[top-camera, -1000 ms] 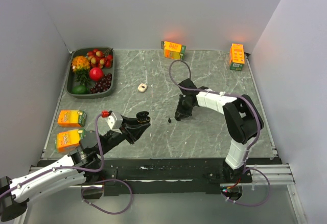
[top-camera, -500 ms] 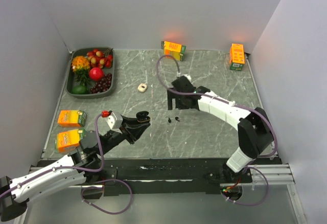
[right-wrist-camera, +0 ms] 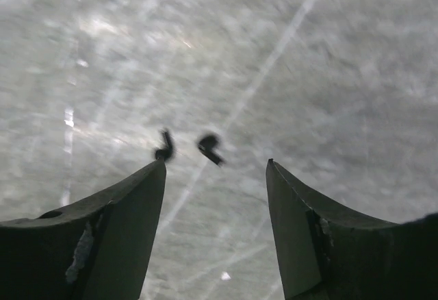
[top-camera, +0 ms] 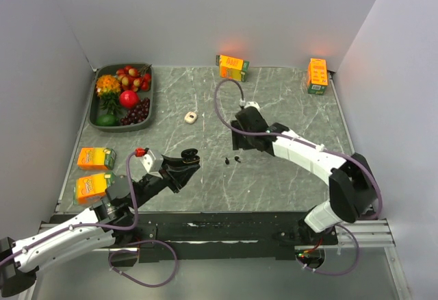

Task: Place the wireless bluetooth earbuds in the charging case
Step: Pick up the earbud from the center of the board.

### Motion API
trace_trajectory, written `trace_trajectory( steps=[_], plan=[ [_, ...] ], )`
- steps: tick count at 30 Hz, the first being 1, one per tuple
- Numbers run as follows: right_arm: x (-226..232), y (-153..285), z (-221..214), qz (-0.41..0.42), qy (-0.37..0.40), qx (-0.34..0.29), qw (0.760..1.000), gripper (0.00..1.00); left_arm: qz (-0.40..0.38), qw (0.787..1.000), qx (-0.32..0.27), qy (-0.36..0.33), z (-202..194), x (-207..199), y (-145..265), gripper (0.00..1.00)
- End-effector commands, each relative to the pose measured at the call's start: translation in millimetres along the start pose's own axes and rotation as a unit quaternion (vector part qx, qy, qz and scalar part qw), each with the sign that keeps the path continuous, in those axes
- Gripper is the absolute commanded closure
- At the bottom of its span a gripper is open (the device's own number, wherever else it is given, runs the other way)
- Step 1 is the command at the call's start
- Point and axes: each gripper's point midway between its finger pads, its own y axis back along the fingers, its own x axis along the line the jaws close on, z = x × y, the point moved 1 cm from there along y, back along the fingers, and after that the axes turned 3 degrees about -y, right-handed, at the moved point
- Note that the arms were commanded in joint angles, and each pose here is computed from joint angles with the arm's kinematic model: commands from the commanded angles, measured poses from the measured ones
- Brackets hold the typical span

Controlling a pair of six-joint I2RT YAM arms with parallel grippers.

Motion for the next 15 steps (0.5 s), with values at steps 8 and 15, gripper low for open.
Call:
trace_trajectory(
  steps=[8,15],
  plan=[
    [31.4,-23.0,-3.9,0.066,0.145,0.049,0.986,0.41,-0.009,0.999,-0.034,0.012,26.0,-7.2,-0.1,0.99],
    [20.3,-42.5,-29.4,0.055,0.194,0.081,0.976,0.56,-0.014,0.999,-0.03,0.011,27.1,-9.4,-0.2,0.99]
  ],
)
